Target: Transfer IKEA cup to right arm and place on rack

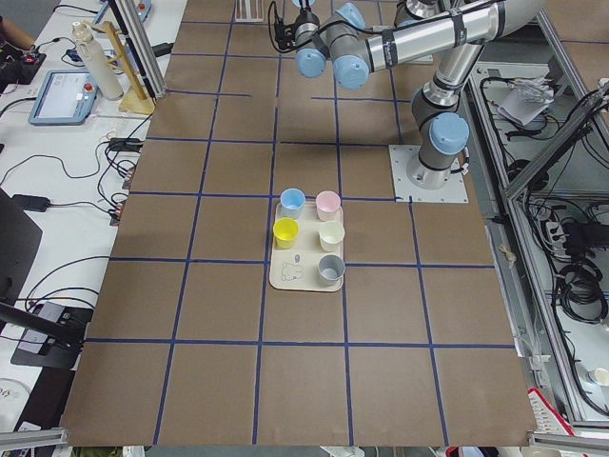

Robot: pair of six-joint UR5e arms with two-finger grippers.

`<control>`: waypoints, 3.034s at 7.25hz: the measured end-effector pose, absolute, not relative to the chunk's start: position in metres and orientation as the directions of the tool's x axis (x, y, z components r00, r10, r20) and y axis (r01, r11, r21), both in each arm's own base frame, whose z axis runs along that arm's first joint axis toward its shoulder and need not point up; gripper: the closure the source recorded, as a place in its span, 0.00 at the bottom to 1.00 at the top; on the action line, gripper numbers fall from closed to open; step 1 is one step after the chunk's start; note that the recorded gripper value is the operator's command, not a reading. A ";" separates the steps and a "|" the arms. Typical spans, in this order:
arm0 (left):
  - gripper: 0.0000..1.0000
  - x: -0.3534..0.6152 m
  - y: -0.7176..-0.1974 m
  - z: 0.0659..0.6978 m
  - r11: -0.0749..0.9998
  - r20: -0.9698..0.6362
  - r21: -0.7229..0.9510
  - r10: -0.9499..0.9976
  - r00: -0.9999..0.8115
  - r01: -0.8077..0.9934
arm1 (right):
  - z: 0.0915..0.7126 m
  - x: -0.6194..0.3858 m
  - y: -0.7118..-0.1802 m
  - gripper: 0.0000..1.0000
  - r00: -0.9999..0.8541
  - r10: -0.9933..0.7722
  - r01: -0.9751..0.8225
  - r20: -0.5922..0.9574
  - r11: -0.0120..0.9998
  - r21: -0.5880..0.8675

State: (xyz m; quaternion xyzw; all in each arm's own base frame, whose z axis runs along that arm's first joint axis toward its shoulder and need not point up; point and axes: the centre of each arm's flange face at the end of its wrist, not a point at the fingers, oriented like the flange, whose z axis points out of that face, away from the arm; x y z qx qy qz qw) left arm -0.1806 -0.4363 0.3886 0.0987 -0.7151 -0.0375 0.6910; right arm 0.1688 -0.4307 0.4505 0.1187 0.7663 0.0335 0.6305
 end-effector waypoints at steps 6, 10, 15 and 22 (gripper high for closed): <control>1.00 -0.188 -0.413 0.377 0.960 0.971 0.233 -0.220 0.096 -0.152 | 0.439 0.154 -0.431 0.00 -0.018 0.347 0.175 -0.938 0.924 0.339; 1.00 -0.195 -0.405 0.380 0.964 0.972 0.227 -0.215 0.097 -0.141 | 0.435 0.169 -0.431 0.03 -0.031 0.345 0.139 -0.938 0.931 0.338; 1.00 -0.195 -0.404 0.381 0.964 0.972 0.227 -0.215 0.096 -0.139 | 0.438 0.171 -0.427 0.21 -0.027 0.374 0.136 -0.927 0.920 0.367; 0.00 -0.195 -0.404 0.383 0.966 0.973 0.221 -0.210 0.093 -0.137 | 0.440 0.177 -0.421 0.70 -0.028 0.391 0.125 -0.920 0.914 0.385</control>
